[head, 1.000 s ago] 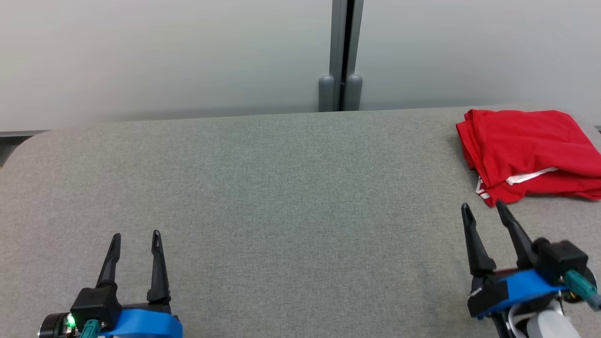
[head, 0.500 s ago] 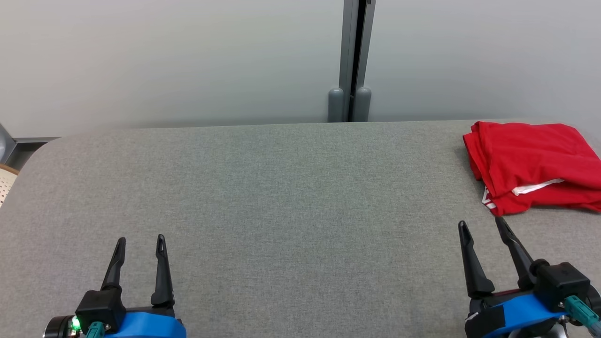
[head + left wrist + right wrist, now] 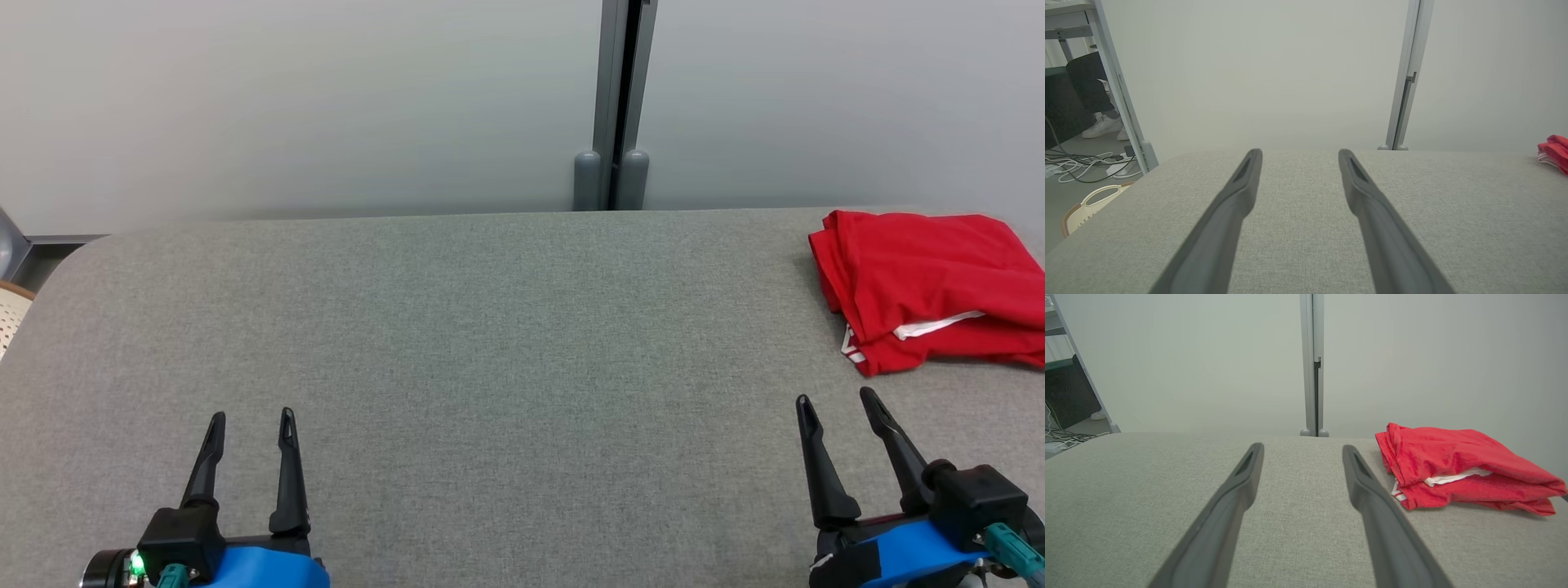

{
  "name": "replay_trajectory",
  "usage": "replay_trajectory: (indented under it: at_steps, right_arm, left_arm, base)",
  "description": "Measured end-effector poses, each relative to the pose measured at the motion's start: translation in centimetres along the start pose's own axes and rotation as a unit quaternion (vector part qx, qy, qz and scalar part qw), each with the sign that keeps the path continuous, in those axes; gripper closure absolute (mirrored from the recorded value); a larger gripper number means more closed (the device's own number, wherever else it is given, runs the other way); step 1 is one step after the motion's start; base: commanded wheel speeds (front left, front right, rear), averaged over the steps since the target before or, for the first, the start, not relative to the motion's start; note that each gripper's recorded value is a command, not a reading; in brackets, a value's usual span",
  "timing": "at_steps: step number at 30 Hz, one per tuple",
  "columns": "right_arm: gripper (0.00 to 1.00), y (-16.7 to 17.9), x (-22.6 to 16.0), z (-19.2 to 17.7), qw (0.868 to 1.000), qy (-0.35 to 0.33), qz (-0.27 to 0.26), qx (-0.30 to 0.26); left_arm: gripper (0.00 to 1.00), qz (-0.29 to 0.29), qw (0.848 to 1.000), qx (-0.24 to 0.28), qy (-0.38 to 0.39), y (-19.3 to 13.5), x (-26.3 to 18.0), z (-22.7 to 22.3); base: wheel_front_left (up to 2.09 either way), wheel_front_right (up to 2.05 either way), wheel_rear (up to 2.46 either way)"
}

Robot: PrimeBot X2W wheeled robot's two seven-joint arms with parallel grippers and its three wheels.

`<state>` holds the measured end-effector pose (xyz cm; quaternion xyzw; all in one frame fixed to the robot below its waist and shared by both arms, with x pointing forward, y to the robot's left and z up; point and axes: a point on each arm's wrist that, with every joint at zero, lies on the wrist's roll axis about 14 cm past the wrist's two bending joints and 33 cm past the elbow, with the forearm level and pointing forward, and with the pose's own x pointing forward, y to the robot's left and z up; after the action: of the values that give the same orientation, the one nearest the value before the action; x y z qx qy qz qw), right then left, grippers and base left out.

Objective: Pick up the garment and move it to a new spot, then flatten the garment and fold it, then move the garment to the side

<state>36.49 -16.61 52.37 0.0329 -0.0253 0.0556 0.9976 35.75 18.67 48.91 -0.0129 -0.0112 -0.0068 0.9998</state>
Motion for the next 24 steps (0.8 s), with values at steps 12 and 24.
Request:
replay_trajectory:
  at_steps: [12,24]
  right_arm:
    - [1.00,-0.2,-0.5,-2.2,0.999,0.034,-0.005,0.014]
    - [1.00,-0.7,-0.6,-2.7,0.991,0.038,-0.023,0.126]
  left_arm:
    - [1.00,0.006,0.999,-0.017,0.045,-0.1,-0.9,-2.6]
    - [1.00,0.036,0.989,-0.125,0.063,0.8,-0.8,-3.1]
  base:
    - [0.00,0.00,0.00]
    - [0.00,0.00,0.00]
